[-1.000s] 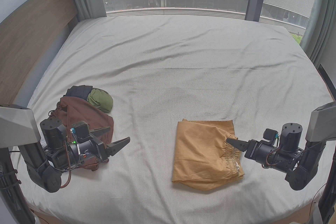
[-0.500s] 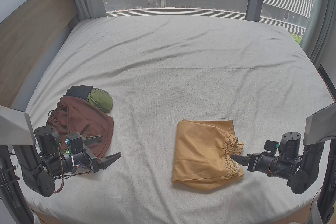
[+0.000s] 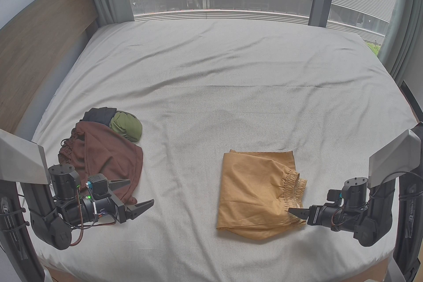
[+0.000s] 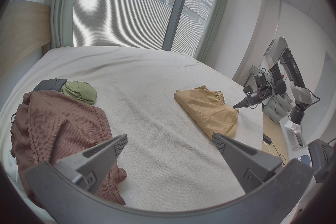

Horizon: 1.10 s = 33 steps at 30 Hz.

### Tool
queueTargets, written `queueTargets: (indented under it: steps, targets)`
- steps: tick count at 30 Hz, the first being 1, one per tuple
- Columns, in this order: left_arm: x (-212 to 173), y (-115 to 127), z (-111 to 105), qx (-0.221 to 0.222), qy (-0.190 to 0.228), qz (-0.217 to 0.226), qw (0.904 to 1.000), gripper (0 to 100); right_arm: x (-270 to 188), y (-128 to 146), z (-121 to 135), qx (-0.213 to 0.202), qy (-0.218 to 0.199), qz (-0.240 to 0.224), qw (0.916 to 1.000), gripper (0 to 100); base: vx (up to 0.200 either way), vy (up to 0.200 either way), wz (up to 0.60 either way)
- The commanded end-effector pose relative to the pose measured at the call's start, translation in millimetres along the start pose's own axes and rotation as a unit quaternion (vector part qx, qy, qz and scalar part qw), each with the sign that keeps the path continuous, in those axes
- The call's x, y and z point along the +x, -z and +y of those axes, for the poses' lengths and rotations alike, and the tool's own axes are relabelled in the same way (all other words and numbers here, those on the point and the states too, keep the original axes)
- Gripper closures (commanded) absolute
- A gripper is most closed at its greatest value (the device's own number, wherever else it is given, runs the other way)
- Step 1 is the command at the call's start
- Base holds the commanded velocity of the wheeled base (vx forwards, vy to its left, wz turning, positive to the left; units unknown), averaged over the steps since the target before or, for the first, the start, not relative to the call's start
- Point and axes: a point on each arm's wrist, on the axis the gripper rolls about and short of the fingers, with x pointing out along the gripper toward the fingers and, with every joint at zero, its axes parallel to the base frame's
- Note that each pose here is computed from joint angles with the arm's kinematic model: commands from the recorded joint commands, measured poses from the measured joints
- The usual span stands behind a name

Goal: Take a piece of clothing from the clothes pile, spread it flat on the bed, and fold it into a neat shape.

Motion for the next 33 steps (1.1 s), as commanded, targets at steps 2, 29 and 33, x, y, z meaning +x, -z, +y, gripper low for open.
queueTargets:
  steps: [2, 29, 33]
  targets:
    - [1, 2, -1, -0.002, 0.003, 0.004, 1.0, 0, 21, 7, -9, 0.029, 0.004, 0.011, 0.9995, 0, 0.0, 0.0, 0.0]
    - [7, 4, -3, 0.0, 0.011, 0.007, 0.9999, 0, 57, -1, 21, 0.09, -0.065, -0.008, 0.9938, 0, 0.0, 0.0, 0.0]
    - [7, 4, -3, 0.0, 0.011, 0.007, 0.9999, 0, 57, -2, 20, 0.091, -0.065, -0.01, 0.9937, 0, 0.0, 0.0, 0.0]
